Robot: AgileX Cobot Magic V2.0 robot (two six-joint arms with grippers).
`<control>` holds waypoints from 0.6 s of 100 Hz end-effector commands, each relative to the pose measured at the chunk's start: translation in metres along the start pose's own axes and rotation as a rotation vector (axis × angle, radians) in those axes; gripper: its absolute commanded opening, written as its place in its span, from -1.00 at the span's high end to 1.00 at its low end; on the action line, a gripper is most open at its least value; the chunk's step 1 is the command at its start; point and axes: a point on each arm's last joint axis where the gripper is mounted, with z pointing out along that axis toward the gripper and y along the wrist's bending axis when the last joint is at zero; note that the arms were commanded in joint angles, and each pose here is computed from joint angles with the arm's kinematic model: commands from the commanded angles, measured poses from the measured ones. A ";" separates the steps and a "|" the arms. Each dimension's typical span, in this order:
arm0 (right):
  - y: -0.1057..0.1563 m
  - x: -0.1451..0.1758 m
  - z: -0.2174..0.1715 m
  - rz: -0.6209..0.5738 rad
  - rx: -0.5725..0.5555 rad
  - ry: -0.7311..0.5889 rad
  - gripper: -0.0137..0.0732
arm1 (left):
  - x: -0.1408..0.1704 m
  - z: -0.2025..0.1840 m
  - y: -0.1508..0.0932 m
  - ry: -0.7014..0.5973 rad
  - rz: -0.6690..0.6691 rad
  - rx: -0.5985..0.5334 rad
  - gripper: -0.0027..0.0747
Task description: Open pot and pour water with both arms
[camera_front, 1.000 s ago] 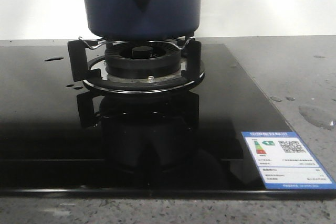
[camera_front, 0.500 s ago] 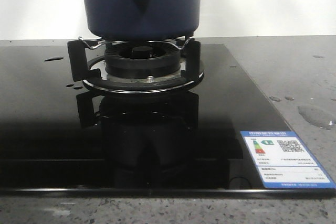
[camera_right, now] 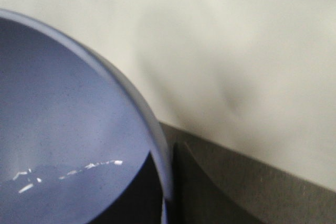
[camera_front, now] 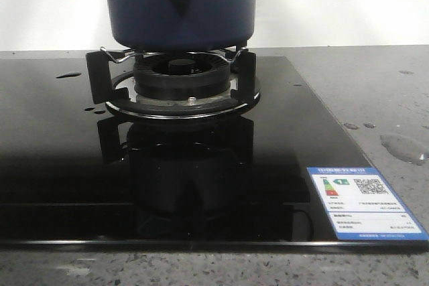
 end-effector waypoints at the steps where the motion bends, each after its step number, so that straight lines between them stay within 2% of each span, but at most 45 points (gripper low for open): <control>1: 0.002 -0.036 -0.030 0.008 0.051 -0.263 0.81 | -0.026 -0.009 -0.003 -0.107 -0.027 -0.026 0.12; 26: 0.007 -0.019 -0.030 0.003 0.105 -0.401 0.82 | -0.026 -0.009 -0.003 -0.107 -0.027 -0.027 0.12; 60: 0.003 0.002 -0.031 -0.021 0.186 -0.544 0.82 | -0.026 -0.009 -0.003 -0.107 -0.027 -0.027 0.12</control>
